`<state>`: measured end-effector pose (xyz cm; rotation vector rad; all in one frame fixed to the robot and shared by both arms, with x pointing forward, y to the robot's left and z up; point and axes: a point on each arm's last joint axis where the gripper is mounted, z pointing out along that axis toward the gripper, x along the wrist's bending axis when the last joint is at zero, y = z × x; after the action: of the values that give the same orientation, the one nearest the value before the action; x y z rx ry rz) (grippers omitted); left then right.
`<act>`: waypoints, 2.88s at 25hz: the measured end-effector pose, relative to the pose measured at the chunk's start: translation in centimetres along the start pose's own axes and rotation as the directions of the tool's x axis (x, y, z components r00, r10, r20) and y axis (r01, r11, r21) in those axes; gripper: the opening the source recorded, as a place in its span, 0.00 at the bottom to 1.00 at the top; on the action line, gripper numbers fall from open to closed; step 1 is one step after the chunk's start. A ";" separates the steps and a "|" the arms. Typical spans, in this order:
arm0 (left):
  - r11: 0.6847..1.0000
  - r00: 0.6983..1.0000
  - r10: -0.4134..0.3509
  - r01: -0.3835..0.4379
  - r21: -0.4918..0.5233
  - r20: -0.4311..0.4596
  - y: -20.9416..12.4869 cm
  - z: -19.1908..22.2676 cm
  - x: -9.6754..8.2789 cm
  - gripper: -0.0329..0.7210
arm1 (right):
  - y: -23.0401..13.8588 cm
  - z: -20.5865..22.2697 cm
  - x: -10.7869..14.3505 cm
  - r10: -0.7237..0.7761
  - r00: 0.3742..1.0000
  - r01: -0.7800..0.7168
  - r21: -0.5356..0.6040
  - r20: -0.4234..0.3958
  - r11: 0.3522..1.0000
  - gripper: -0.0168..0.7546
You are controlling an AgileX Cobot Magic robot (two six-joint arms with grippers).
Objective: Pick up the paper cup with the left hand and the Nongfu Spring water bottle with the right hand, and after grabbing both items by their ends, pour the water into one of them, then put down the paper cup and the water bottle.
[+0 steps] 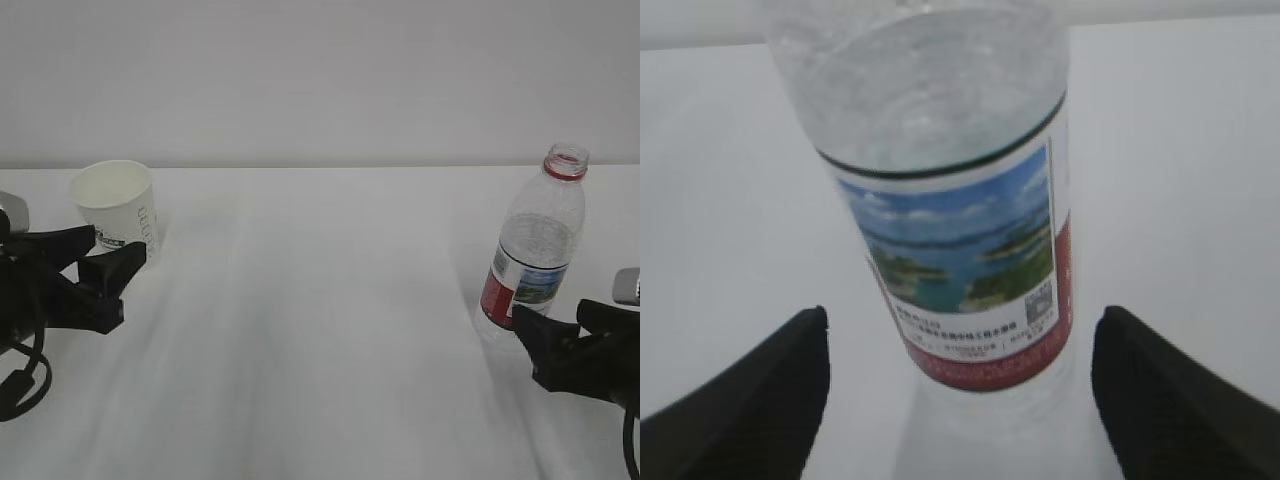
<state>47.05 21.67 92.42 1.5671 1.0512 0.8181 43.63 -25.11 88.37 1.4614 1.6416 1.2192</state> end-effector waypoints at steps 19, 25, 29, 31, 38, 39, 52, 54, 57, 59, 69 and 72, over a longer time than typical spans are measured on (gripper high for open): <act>0.999 1.000 0.005 -0.006 0.051 0.017 -1.2 0.4 -0.1 0.65 | 0.6 3.2 0.0 -0.002 1.000 0.002 -0.023 -0.006 1.000 0.88; 0.998 1.000 0.004 -0.005 0.062 0.017 -1.5 0.5 -0.1 0.65 | 1.4 3.9 0.1 -0.004 1.000 0.003 -0.058 -0.011 0.998 0.88; 0.998 1.000 0.004 -0.005 0.062 0.017 -1.5 0.5 -0.1 0.65 | 1.5 4.8 0.1 -0.004 1.000 0.003 -0.064 -0.011 0.998 0.88; 0.998 1.000 0.004 -0.005 0.062 0.017 -1.5 0.5 -0.1 0.65 | 1.2 5.3 0.0 -0.005 1.000 0.004 -0.053 -0.010 0.999 0.88; 0.998 1.000 0.004 -0.005 0.060 0.017 -1.5 0.5 -0.1 0.65 | 1.6 6.2 0.1 -0.006 1.000 0.005 -0.074 -0.012 0.997 0.88; 0.998 1.000 0.004 -0.005 0.060 0.017 -1.5 0.5 -0.1 0.65 | 1.7 6.3 0.1 -0.006 1.000 0.005 -0.076 -0.013 0.997 0.88; 0.998 0.999 0.014 -0.016 0.052 0.036 -1.4 0.5 -0.3 0.65 | 1.7 6.3 0.1 -0.012 1.000 0.011 -0.077 -0.012 0.997 0.74; 0.999 0.998 0.023 -0.025 0.033 0.055 -1.3 0.5 -0.5 0.65 | 1.7 6.3 0.1 -0.012 1.000 0.011 -0.077 -0.012 0.997 0.71; 0.999 0.997 0.031 -0.032 0.008 0.070 -1.1 0.5 -0.6 0.65 | 1.7 6.3 0.1 -0.012 1.000 0.011 -0.077 -0.012 0.997 0.68; 1.000 0.997 0.031 -0.031 -0.003 0.071 -0.9 0.5 -0.6 0.65 | 1.7 6.3 0.1 -0.014 1.000 0.013 -0.077 -0.012 0.997 0.67; 0.999 0.997 0.032 -0.031 -0.017 0.073 -0.8 0.5 -0.6 0.65 | 1.7 6.3 0.1 -0.014 1.000 0.013 -0.077 -0.012 0.997 0.67; 0.999 0.997 0.032 -0.031 -0.017 0.073 -0.8 0.5 -0.6 0.65 | 1.7 6.3 0.1 -0.014 1.000 0.013 -0.079 -0.012 0.997 0.67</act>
<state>47.07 20.95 91.51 1.5920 0.9670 0.7827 49.95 -23.65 87.52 1.3954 1.5910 1.2738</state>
